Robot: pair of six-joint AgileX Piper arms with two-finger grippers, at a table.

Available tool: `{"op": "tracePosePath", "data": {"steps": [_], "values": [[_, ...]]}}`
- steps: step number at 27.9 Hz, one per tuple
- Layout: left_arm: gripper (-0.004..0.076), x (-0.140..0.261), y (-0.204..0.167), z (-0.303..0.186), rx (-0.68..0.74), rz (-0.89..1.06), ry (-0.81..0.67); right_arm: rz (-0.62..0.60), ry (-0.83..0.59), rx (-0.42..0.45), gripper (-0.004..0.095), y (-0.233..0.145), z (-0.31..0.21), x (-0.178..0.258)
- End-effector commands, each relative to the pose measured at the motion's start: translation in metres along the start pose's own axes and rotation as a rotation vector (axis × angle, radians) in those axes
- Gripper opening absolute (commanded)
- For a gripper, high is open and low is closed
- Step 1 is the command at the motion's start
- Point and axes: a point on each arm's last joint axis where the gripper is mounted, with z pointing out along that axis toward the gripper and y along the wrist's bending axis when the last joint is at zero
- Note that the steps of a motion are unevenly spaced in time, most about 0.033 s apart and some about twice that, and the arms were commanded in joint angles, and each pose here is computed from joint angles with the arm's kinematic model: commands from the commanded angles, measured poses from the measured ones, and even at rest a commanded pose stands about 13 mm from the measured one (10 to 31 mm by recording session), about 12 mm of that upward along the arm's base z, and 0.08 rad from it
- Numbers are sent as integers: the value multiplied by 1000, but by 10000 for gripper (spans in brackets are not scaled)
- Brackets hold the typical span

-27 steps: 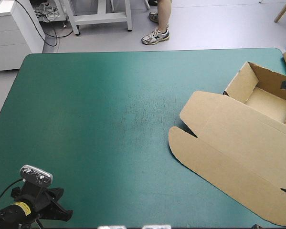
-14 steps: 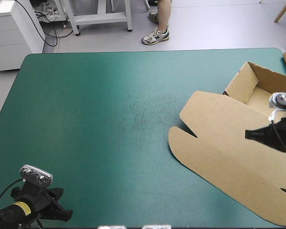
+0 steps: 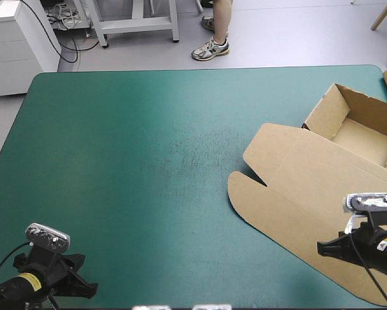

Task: Fold the box

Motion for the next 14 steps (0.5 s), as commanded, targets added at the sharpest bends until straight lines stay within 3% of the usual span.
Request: {"op": "tracePosePath", "data": {"steps": [1,14], "values": [[-8,-10,2,-4,-23,-31,-63,-45,-107,-23,-16,5,-3,5],[-8,-10,6,-4,-70,-89,-65,-39,-207,-38,-16,13,0,38]]}}
